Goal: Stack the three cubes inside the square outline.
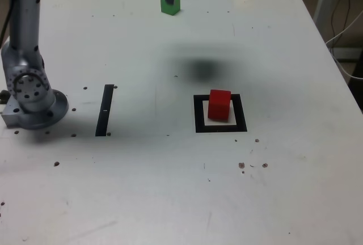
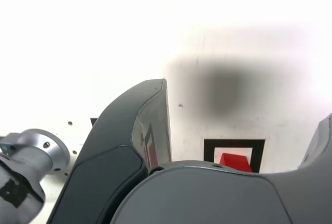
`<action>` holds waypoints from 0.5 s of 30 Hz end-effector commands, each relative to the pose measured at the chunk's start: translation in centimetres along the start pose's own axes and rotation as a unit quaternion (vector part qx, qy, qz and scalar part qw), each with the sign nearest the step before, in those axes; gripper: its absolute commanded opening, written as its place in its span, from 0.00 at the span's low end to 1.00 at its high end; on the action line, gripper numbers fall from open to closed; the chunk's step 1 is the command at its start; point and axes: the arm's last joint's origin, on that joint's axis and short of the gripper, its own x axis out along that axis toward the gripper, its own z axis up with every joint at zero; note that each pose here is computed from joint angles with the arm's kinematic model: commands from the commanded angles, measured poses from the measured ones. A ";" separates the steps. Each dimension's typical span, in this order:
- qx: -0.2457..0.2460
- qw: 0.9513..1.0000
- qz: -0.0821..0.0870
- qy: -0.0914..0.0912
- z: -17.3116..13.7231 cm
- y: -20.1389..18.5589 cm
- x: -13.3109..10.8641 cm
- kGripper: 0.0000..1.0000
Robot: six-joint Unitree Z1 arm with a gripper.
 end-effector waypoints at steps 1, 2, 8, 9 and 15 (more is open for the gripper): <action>-0.003 1.000 -0.003 0.003 0.1 1.2 0.3 1.00; -0.004 1.000 -0.004 0.004 0.2 1.7 0.4 1.00; 0.002 1.000 -0.005 0.004 0.9 4.8 0.8 1.00; 0.004 1.000 -0.004 0.004 1.1 5.3 0.8 1.00; 0.018 1.000 0.002 -0.004 2.7 7.8 0.9 1.00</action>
